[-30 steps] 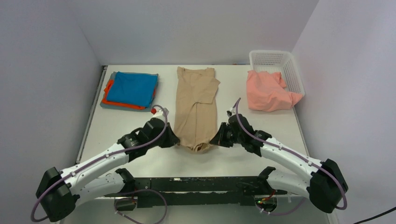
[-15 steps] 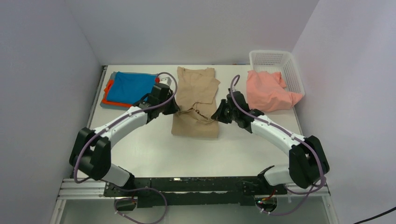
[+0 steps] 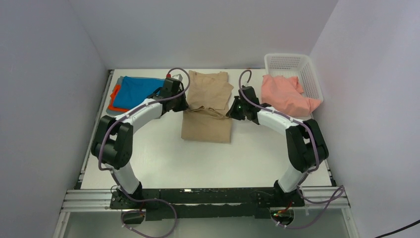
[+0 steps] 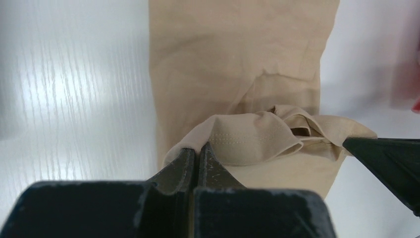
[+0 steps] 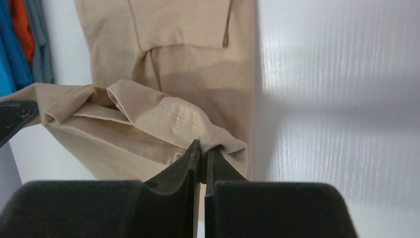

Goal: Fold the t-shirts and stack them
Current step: Fold the folded rectangular tshirt in 1/3 of the way, then grab one side of the 2/3 rectangular tshirt with both arms

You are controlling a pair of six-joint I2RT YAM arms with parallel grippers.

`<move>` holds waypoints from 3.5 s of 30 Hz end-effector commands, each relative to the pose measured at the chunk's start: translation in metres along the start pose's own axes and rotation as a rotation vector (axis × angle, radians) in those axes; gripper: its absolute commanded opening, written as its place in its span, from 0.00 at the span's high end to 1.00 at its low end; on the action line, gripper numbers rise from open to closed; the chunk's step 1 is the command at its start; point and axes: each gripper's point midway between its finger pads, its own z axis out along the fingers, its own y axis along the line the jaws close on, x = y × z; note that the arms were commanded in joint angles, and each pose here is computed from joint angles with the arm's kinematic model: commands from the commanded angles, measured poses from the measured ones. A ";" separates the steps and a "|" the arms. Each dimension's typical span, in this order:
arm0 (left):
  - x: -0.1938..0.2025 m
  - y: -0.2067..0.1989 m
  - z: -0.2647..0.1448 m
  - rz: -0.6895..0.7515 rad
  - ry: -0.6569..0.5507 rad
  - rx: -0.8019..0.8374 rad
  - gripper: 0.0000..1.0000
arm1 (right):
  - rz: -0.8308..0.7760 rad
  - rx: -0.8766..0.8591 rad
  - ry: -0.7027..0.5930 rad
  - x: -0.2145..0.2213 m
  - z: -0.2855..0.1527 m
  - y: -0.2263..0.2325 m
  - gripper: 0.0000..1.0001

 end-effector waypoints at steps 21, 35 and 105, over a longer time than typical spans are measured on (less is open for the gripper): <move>-0.062 -0.013 -0.007 0.036 -0.080 0.073 0.01 | -0.047 -0.068 -0.065 -0.055 0.050 0.015 0.00; 0.067 0.020 -0.049 -0.086 0.078 0.157 0.01 | -0.170 -0.138 -0.046 -0.010 0.014 0.039 0.00; 0.178 0.067 -0.111 -0.073 0.122 0.057 0.08 | -0.123 -0.337 0.002 0.087 -0.116 0.036 0.00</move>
